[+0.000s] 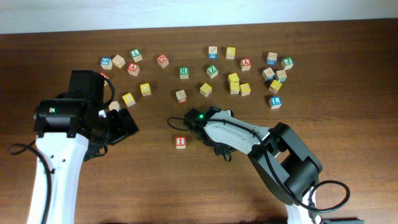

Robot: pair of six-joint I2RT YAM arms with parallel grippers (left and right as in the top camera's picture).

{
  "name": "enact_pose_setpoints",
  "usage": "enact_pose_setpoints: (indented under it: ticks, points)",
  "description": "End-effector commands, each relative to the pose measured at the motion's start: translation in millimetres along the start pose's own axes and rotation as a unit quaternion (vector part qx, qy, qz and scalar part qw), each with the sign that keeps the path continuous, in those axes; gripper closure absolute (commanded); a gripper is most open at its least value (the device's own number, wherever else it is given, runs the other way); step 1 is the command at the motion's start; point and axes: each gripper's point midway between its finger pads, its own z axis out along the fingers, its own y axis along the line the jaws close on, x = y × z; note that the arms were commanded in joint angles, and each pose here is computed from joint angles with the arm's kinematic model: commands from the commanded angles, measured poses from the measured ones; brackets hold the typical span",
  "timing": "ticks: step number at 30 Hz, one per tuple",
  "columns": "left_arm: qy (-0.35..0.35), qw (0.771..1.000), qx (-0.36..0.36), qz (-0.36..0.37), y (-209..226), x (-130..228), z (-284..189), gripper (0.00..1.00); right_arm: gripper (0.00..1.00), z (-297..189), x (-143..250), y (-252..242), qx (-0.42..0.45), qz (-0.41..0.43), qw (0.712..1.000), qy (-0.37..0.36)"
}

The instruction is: Spell out ICRA

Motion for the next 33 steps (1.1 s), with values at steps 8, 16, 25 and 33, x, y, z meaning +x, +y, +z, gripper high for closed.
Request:
enact_pose_setpoints:
  ticks: [8,16,25,33]
  points:
    - [-0.002,1.000,-0.006,-0.011,3,-1,0,0.01,0.48,-77,-33,-19,-0.052,0.029,0.998,0.022]
    - [-0.002,1.000,-0.005,-0.012,3,-1,0,0.01,0.10,-67,-26,-18,-0.303,-0.044,0.941,0.146]
    - [-0.002,1.000,-0.006,-0.012,3,-1,0,0.01,0.21,-53,-17,-40,-0.314,-0.158,0.926,0.138]
    - [-0.002,1.000,-0.006,-0.012,3,-1,0,0.01,0.25,-3,-20,-20,-0.287,-0.141,0.941,0.110]
